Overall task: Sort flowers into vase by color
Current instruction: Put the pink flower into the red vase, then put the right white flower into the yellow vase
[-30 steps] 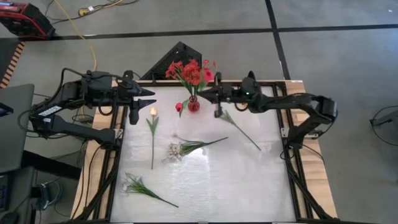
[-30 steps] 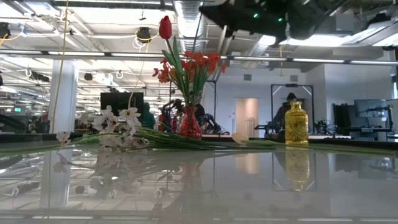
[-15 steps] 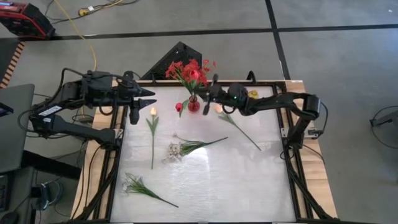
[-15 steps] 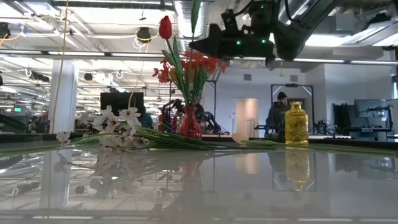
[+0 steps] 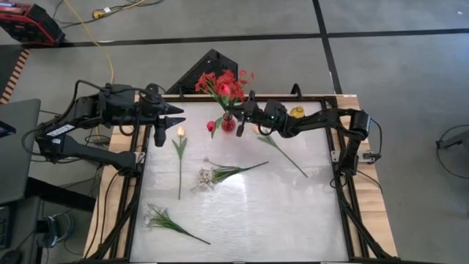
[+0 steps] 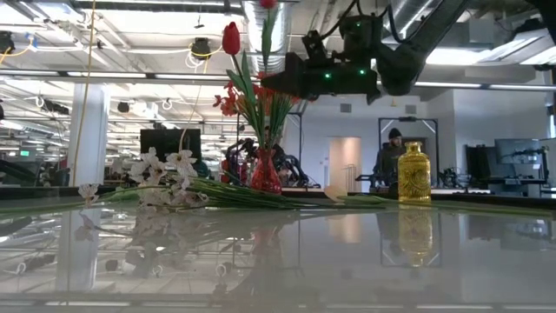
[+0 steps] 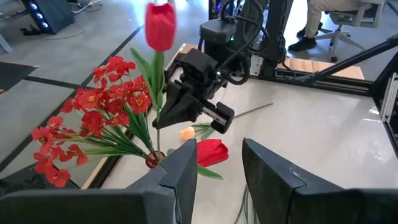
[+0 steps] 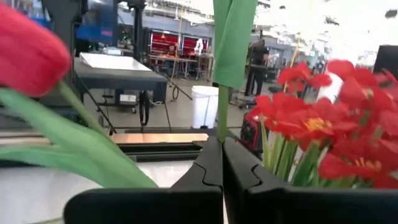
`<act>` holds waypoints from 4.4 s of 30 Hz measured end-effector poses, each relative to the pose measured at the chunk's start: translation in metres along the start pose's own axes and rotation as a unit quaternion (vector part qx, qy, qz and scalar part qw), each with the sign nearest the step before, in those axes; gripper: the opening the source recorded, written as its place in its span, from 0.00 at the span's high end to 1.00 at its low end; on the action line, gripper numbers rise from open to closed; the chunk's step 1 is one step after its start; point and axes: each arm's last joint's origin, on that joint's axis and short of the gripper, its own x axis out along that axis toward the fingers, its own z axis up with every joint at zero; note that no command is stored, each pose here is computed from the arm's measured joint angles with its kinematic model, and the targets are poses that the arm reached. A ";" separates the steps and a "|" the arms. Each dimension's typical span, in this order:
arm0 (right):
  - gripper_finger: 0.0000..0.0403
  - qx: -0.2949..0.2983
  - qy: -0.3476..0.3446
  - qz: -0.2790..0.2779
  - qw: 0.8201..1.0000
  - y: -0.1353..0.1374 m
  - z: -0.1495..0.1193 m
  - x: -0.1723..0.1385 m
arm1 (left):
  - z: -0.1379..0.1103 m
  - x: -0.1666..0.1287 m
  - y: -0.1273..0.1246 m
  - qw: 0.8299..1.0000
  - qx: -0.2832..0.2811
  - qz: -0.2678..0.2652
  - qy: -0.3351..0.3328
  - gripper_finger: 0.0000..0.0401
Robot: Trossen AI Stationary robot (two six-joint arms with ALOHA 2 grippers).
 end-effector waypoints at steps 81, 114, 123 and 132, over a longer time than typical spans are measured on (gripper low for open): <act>0.48 0.187 0.592 -0.137 0.772 0.045 -0.073 -0.162 | -0.080 0.053 -0.008 0.994 -0.102 -0.035 0.016 0.71; 0.96 0.146 0.032 -0.289 0.946 -0.054 0.104 -0.188 | -0.117 0.003 0.015 0.924 -0.290 0.147 -0.202 0.71; 0.96 0.055 0.043 -0.342 0.937 -0.090 0.100 -0.199 | -0.118 0.038 0.009 0.930 -0.294 0.163 -0.151 0.71; 0.96 0.071 0.042 -0.356 0.931 -0.099 0.097 -0.201 | -0.117 0.051 0.004 0.939 -0.292 0.129 -0.131 0.71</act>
